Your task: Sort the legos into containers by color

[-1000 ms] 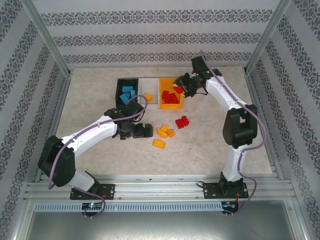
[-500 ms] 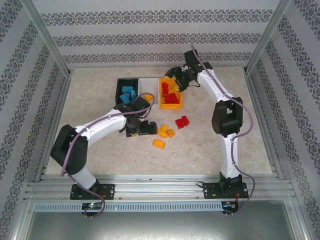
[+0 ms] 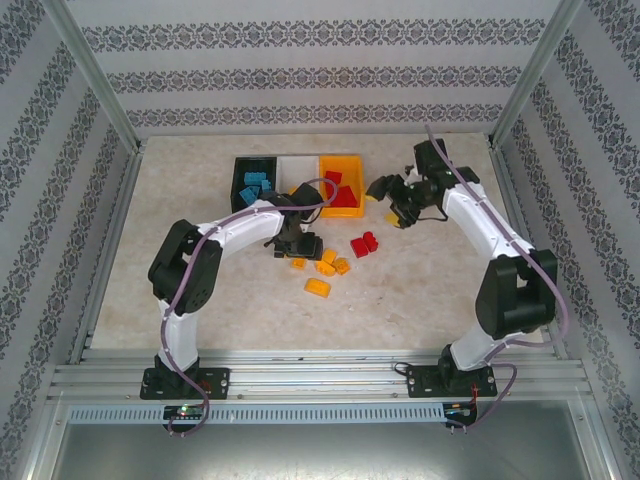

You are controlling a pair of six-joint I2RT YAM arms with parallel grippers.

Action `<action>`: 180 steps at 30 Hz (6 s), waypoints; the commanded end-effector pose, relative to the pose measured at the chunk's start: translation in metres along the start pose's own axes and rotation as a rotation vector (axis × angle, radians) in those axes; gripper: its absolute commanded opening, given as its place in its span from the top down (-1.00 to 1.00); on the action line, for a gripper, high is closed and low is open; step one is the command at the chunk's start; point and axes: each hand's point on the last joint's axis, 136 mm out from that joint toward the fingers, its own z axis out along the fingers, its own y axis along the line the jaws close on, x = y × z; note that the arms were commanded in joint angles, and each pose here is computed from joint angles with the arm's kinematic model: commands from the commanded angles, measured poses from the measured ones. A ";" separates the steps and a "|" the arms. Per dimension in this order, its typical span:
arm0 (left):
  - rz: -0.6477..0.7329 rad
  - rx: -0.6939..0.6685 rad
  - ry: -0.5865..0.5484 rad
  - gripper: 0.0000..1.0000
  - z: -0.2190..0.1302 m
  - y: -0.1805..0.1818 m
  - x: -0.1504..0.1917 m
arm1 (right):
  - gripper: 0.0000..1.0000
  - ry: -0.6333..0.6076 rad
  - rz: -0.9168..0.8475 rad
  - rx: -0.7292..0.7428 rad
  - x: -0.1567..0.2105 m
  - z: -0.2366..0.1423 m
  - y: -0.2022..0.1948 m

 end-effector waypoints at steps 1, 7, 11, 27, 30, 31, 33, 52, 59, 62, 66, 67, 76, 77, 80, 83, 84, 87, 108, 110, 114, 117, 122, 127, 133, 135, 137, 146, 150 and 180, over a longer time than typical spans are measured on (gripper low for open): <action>0.042 -0.057 0.034 -0.34 -0.004 0.012 0.004 | -0.43 0.009 -0.025 -0.016 0.013 -0.005 -0.008; 0.052 -0.080 0.059 -0.17 0.007 0.019 0.010 | -0.42 0.015 0.006 -0.023 0.025 -0.001 -0.019; 0.049 -0.088 0.068 -0.04 0.015 0.021 0.012 | -0.42 0.020 -0.001 -0.021 0.032 -0.002 -0.018; 0.022 -0.093 0.077 0.27 0.021 0.027 0.014 | -0.41 0.024 0.001 -0.020 0.042 -0.007 -0.024; 0.013 -0.091 0.064 0.28 0.013 0.029 0.010 | -0.41 0.026 0.001 -0.022 0.043 -0.008 -0.025; 0.009 -0.087 0.058 0.29 0.008 0.029 0.008 | -0.41 0.026 0.002 -0.022 0.043 -0.008 -0.026; 0.001 -0.080 0.033 0.28 -0.006 0.029 0.003 | -0.41 0.029 0.001 -0.024 0.043 -0.008 -0.027; -0.095 -0.038 -0.253 0.29 -0.093 0.053 -0.165 | -0.43 0.031 0.021 -0.020 0.094 -0.023 -0.078; -0.120 -0.016 -0.293 0.29 -0.066 0.048 -0.206 | -0.44 0.000 0.040 0.005 0.116 -0.040 -0.096; -0.139 -0.001 -0.301 0.27 -0.056 0.050 -0.213 | -0.44 -0.013 0.051 0.015 0.123 -0.046 -0.102; -0.154 0.027 -0.301 0.02 -0.048 0.050 -0.218 | -0.45 -0.012 0.072 0.020 0.131 -0.046 -0.110; -0.155 0.031 -0.299 -0.06 -0.047 0.051 -0.218 | -0.45 -0.012 0.075 0.022 0.132 -0.046 -0.112; -0.132 0.054 -0.283 -0.29 -0.071 0.045 -0.206 | -0.45 0.020 0.127 0.101 0.125 -0.031 -0.122; -0.122 0.051 -0.281 -0.30 -0.077 0.044 -0.203 | -0.45 0.028 0.137 0.112 0.122 -0.028 -0.121; -0.067 0.052 -0.269 -0.31 -0.098 0.037 -0.186 | -0.45 0.045 0.143 0.117 0.108 -0.017 -0.110; -0.024 0.046 -0.244 -0.34 -0.113 0.030 -0.159 | -0.44 0.062 0.121 0.155 0.089 -0.004 -0.100; -0.011 0.040 -0.238 -0.35 -0.117 0.029 -0.148 | -0.43 0.078 0.117 0.183 0.083 0.001 -0.099; -0.013 0.048 -0.249 -0.37 -0.127 0.028 -0.114 | -0.43 0.103 0.133 0.232 0.067 0.017 -0.095; -0.217 0.108 -0.168 -0.44 -0.117 0.070 0.066 | -0.53 0.115 0.272 0.320 0.002 0.100 -0.078; -0.217 0.102 -0.165 -0.45 -0.116 0.072 0.070 | -0.54 0.124 0.291 0.331 0.003 0.104 -0.082; -0.218 0.085 -0.162 -0.46 -0.115 0.077 0.075 | -0.55 0.131 0.314 0.352 0.006 0.111 -0.090; -0.215 0.084 -0.164 -0.47 -0.115 0.077 0.076 | -0.55 0.130 0.319 0.360 0.005 0.116 -0.095; -0.207 0.086 -0.157 -0.47 -0.111 0.077 0.077 | -0.54 0.128 0.298 0.405 -0.001 0.119 -0.102; -0.186 0.064 -0.153 -0.47 -0.111 0.082 0.081 | -0.43 0.142 0.291 0.412 -0.002 0.123 -0.104; -0.163 0.049 -0.173 -0.48 -0.114 0.085 0.083 | -0.27 0.147 0.280 0.409 0.003 0.119 -0.106; -0.156 0.052 -0.180 -0.48 -0.116 0.084 0.081 | -0.24 0.138 0.268 0.401 0.004 0.114 -0.102; -0.147 0.053 -0.176 -0.48 -0.116 0.083 0.079 | -0.20 0.124 0.252 0.392 0.005 0.106 -0.097; -0.111 0.066 -0.193 -0.49 -0.123 0.074 0.061 | -0.17 0.068 0.144 0.272 0.018 0.072 -0.051; -0.116 0.096 -0.166 -0.49 -0.114 0.067 0.063 | -0.16 0.040 0.079 0.201 0.019 0.062 -0.016; 0.077 0.171 -0.018 -0.59 -0.049 0.009 0.085 | -0.46 -0.072 -0.145 0.103 0.031 0.016 0.051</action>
